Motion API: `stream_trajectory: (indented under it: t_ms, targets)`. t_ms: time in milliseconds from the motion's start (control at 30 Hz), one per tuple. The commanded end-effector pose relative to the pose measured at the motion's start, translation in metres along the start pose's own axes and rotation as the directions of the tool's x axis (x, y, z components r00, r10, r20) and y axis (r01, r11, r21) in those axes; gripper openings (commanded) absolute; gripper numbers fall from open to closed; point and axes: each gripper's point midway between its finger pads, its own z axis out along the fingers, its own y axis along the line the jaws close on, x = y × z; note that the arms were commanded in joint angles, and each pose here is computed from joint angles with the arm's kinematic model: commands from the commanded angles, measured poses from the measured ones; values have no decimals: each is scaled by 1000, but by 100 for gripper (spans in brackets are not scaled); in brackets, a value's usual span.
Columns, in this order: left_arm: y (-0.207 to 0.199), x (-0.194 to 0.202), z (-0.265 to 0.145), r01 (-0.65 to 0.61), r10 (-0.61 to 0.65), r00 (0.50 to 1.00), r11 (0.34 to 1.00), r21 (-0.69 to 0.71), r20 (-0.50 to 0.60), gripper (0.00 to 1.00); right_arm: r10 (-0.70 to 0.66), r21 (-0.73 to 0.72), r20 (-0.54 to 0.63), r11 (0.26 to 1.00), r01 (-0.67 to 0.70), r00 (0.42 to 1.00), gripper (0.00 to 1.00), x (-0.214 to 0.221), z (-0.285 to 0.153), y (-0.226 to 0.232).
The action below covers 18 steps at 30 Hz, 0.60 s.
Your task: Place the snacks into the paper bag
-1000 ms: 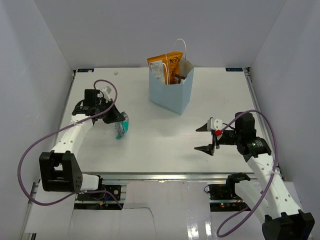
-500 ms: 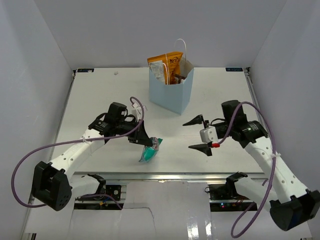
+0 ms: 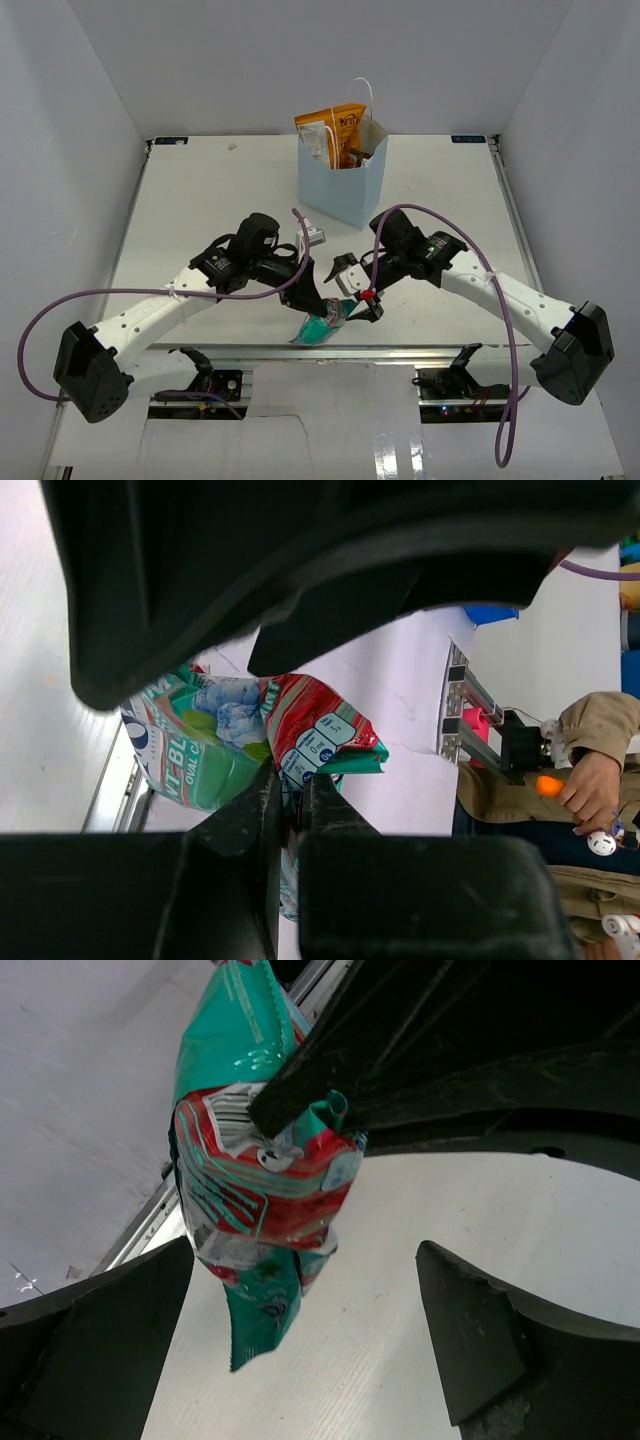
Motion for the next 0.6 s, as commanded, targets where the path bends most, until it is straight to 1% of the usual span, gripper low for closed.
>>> stream_trajectory:
  t_ms: [0,33,67,100,300,400,433,467,500,567]
  targets:
    - [-25,-22,-3,-111,108,993,991,74,44,0,-17,0,53,1000,17,998,98,-22,2,-7]
    - [-27,-25,-3,-120,117,992,990,76,50,0,1,-18,59,1000,0,998,100,-21,6,-2]
    - [-27,-27,-2,-124,120,991,989,77,53,0,8,-27,62,1000,-7,998,99,-20,8,1]
    - [-28,-28,-2,-129,125,991,988,81,55,0,17,-41,61,999,-15,998,94,-20,12,5]
    - [-38,-42,-6,-178,171,982,980,87,83,0,80,-66,0,995,-80,997,88,-1,19,19]
    - [-40,-46,-7,-191,183,979,978,89,91,0,109,-69,-7,992,-109,994,81,3,20,22]
    - [-41,-46,-7,-193,185,979,977,90,91,0,117,-70,-13,991,-117,993,76,5,21,22]
    - [-42,-46,-8,-197,188,978,976,92,93,0,124,-62,-25,990,-125,992,73,7,20,21]
    - [-43,-47,-8,-197,188,977,976,90,96,0,124,-58,-28,990,-126,992,67,7,20,20]
    - [-45,-47,-10,-203,194,976,975,88,102,0,122,-47,-36,991,-123,992,59,7,18,19]
